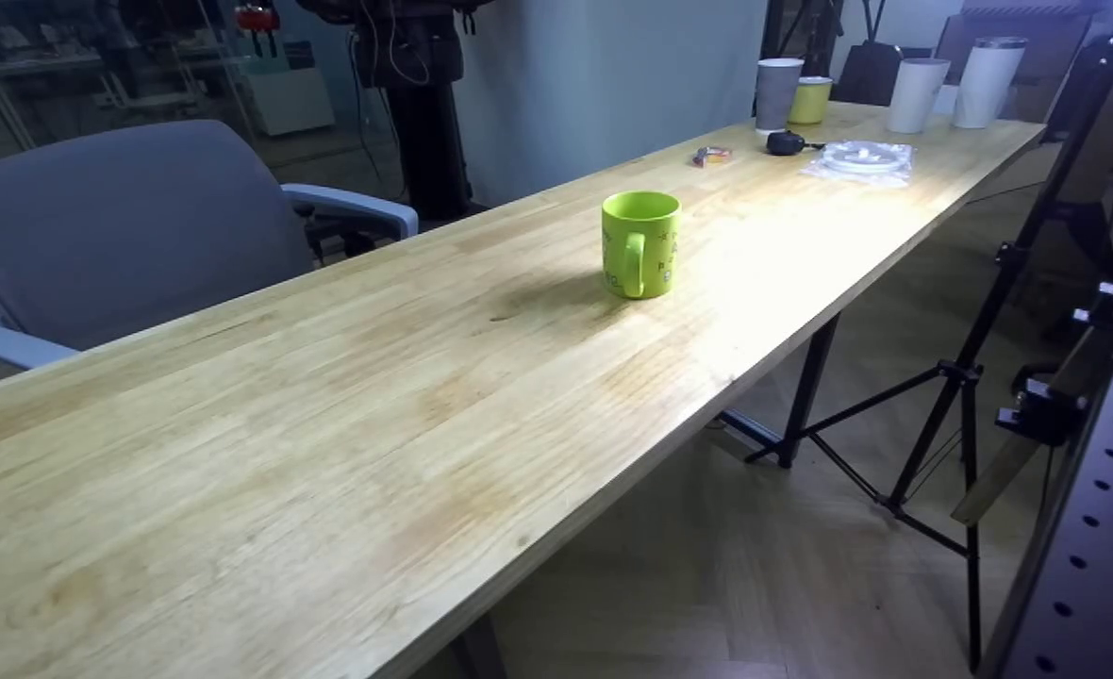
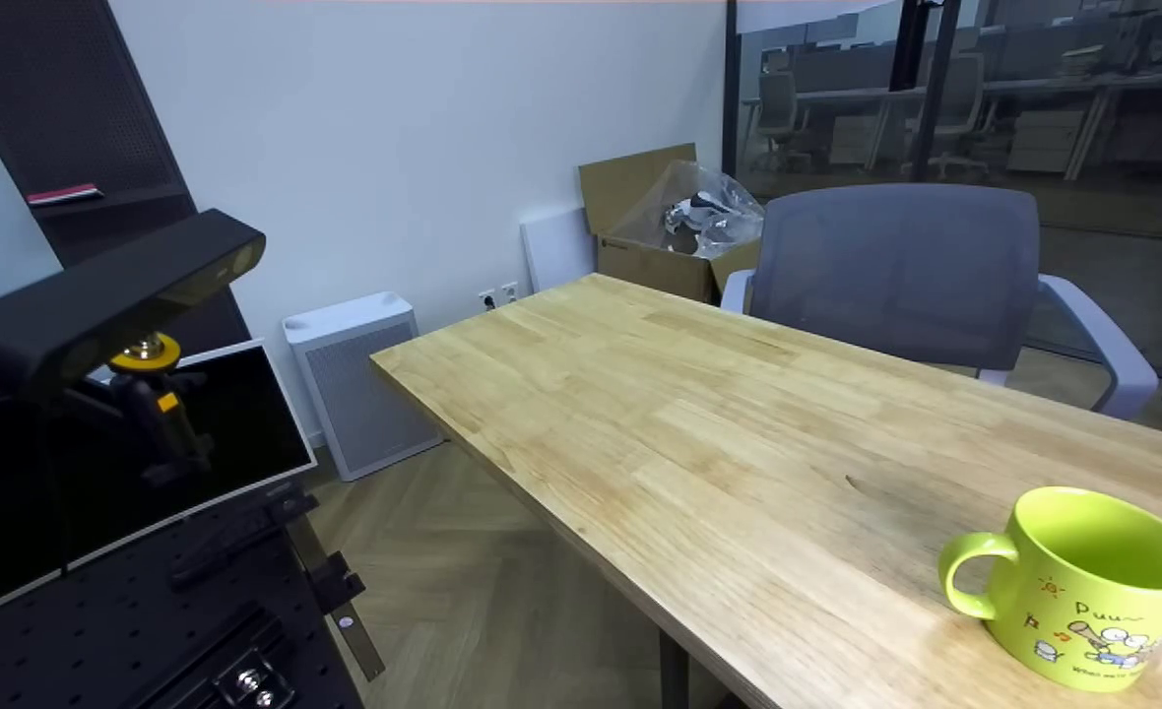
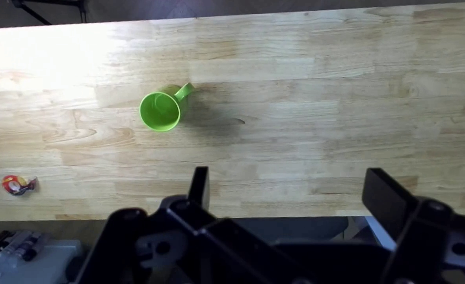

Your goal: Move the cup to the left

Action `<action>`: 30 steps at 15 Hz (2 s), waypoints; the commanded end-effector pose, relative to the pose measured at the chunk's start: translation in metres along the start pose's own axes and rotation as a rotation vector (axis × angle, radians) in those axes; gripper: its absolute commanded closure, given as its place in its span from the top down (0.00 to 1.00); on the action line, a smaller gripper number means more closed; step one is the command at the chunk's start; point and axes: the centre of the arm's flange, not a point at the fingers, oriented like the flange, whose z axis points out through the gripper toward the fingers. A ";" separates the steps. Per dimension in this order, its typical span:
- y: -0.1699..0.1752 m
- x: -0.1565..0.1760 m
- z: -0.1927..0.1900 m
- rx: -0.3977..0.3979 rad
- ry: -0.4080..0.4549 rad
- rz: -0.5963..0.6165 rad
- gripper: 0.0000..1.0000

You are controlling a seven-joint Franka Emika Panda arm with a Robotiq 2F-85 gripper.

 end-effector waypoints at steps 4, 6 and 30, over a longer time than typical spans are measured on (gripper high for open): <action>0.052 0.024 0.021 0.136 -0.022 -0.011 1.00; 0.072 0.031 0.031 0.155 -0.039 0.003 1.00; 0.149 0.074 0.151 0.041 -0.087 0.114 1.00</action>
